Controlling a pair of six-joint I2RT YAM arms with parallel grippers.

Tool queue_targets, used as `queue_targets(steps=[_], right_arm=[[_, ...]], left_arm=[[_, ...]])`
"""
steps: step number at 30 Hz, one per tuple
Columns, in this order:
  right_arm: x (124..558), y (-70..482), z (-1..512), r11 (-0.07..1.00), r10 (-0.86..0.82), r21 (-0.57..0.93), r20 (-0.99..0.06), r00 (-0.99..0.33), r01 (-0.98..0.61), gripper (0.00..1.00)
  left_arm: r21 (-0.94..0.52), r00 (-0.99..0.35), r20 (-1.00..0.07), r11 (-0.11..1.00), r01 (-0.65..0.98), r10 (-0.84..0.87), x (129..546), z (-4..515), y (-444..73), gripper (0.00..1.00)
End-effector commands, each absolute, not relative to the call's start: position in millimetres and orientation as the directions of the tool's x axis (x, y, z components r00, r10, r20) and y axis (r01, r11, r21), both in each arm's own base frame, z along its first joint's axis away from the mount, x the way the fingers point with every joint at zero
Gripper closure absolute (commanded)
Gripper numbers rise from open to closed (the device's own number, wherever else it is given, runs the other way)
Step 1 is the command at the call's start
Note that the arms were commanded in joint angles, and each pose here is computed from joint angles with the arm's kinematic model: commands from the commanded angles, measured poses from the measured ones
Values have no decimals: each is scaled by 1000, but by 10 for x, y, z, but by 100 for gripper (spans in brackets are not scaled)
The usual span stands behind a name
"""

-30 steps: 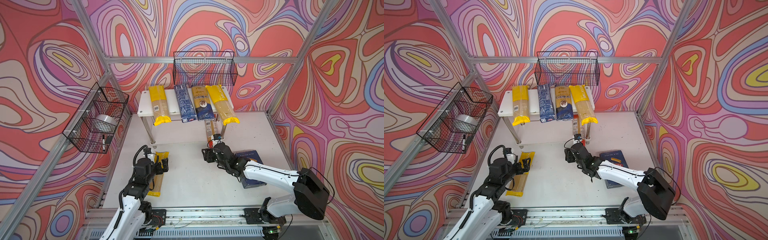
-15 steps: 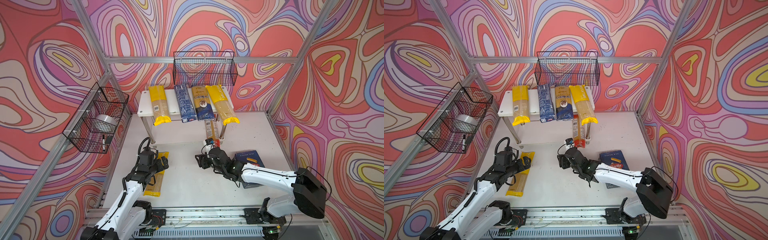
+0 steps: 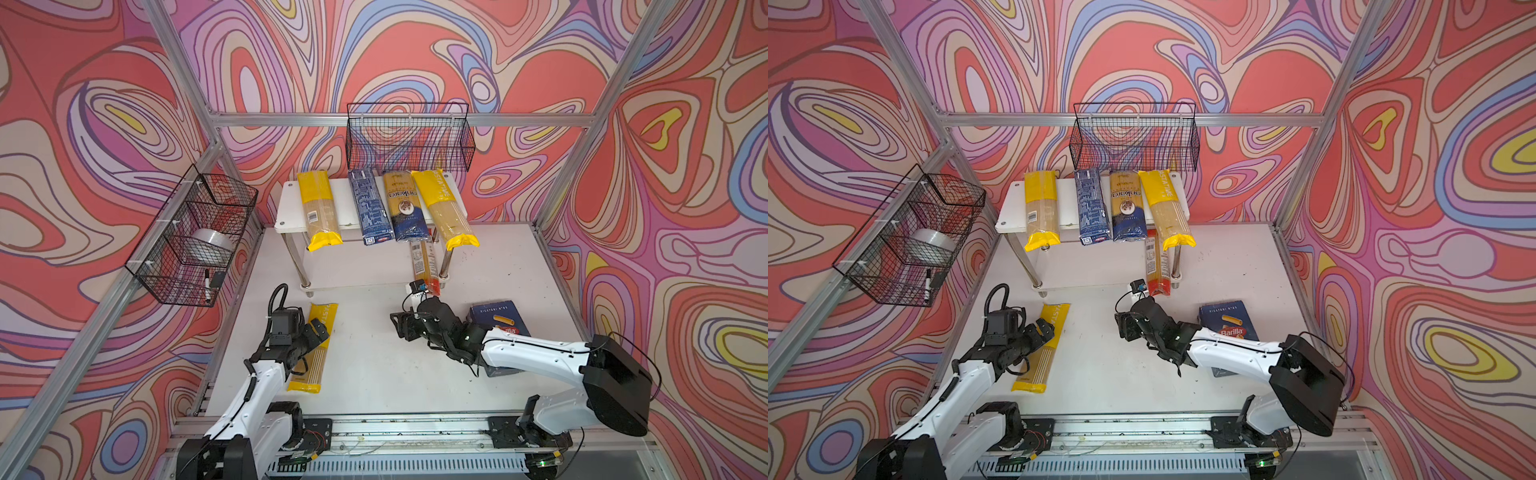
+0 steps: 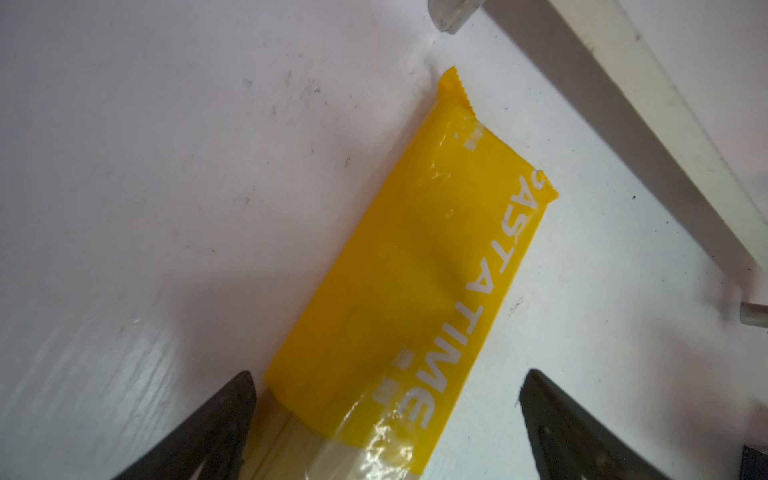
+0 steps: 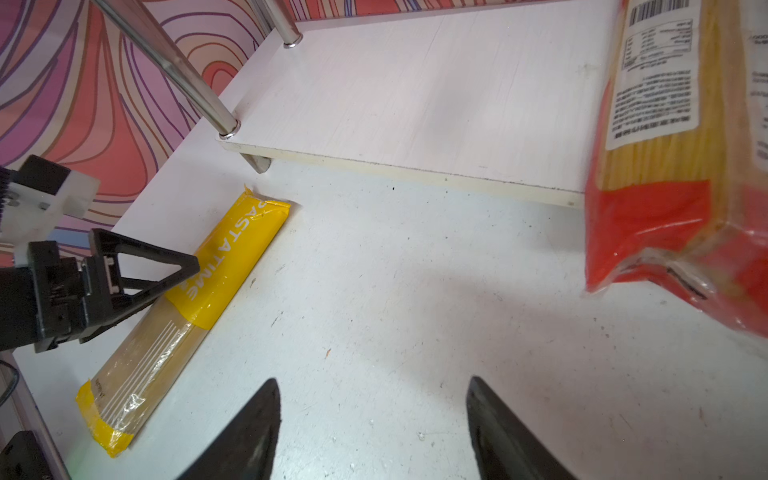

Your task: Place and organize the pasta boxes and bags onto the shelf

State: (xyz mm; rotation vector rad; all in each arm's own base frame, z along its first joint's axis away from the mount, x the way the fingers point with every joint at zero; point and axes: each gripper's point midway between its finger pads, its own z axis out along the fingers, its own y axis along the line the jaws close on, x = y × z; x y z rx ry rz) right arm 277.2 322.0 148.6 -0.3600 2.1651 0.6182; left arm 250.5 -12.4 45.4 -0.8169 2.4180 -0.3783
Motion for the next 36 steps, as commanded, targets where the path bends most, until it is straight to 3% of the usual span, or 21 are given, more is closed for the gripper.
queue_targets(steps=[1, 11, 21, 28, 36], right_arm=[[2773, 3285, 1472, 829, -65, 295, -793, -606, -475, 27], [2743, 3300, 1454, 817, -78, 296, -794, -603, -495, 25], [2748, 3304, 1437, 820, -84, 291, -791, -606, -494, 24], [2756, 3327, 1432, 817, -89, 291, -790, -606, -498, 20], [2735, 3278, 1460, 813, -65, 307, -797, -601, -495, 16]], left_arm=[[-462, -639, -390, 741, -487, -663, 2552, 426, -146, 0], [-478, -642, -366, 728, -491, -674, 2525, 401, -183, 0], [-597, -661, -275, 663, -452, -698, 2471, 330, -433, 0], [-575, -711, -362, 745, -339, -603, 2438, 494, -660, 0], [-545, -765, -377, 793, -274, -523, 2379, 498, -861, 0]])
